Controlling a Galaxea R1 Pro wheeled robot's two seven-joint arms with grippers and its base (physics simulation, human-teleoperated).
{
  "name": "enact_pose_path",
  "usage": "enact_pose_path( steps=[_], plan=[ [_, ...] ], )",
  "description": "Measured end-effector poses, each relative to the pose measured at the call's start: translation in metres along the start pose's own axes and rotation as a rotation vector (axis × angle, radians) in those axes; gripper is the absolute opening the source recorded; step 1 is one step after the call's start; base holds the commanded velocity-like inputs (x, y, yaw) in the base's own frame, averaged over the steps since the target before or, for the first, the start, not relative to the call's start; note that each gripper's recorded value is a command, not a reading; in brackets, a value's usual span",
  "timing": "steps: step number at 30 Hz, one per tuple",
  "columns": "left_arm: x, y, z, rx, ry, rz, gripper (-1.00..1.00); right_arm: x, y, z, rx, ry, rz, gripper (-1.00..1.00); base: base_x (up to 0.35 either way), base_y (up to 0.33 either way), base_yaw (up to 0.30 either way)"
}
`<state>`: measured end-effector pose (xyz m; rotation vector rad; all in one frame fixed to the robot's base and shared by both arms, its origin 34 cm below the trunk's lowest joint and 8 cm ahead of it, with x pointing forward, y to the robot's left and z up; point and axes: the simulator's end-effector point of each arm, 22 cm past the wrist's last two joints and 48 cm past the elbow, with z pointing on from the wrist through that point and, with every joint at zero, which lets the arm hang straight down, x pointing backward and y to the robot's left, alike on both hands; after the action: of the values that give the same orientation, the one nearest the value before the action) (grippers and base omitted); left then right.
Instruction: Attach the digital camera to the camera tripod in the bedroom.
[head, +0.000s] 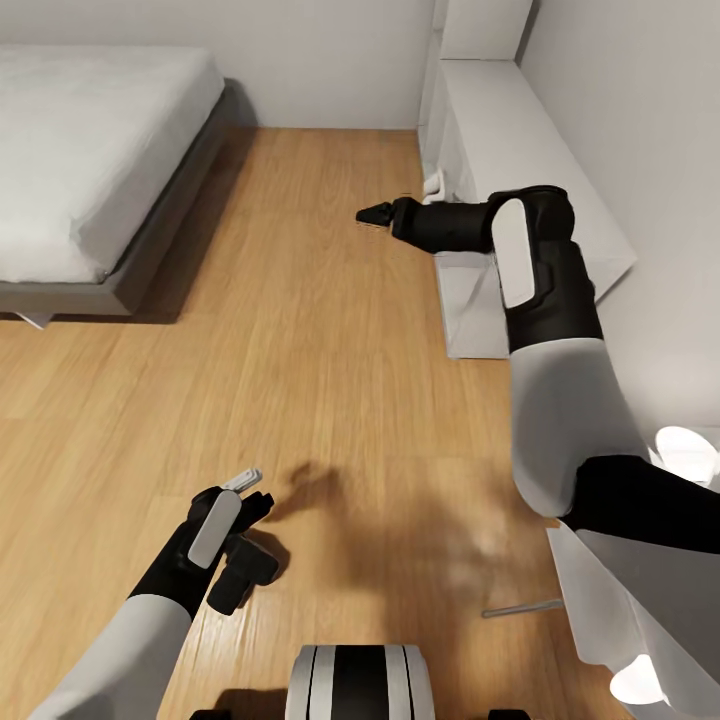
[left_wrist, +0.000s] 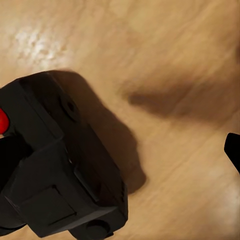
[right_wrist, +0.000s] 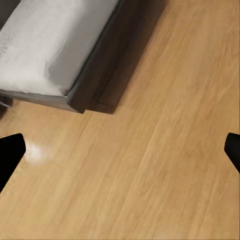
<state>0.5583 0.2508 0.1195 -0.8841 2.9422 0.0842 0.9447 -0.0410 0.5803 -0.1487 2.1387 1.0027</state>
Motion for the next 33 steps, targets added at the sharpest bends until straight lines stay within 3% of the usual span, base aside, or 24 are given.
enact_pose_path(
  steps=[8, 15, 29, 33],
  plan=[
    [-0.001, 0.0, 0.0, 0.001, -0.001, 0.0, 1.0, -0.01, 0.017, -0.004, -0.086, -0.036, 0.058, 1.0, 0.0, 0.0, 0.0],
    [-0.001, 0.0, 0.0, 0.001, -0.001, 0.0, 1.0, -0.01, 0.017, -0.004, -0.086, -0.038, 0.059, 1.0, 0.0, 0.0, 0.0],
    [0.021, 0.011, 0.027, -0.031, 0.051, 0.007, 1.0, 0.022, -0.021, 0.02, -0.048, 0.002, 0.099, 1.0, 0.0, 0.0, 0.0],
    [0.017, 0.009, 0.025, -0.018, 0.043, -0.007, 1.0, 0.03, -0.024, 0.024, -0.039, 0.023, 0.101, 1.0, 0.0, 0.0, 0.0]
  ],
)
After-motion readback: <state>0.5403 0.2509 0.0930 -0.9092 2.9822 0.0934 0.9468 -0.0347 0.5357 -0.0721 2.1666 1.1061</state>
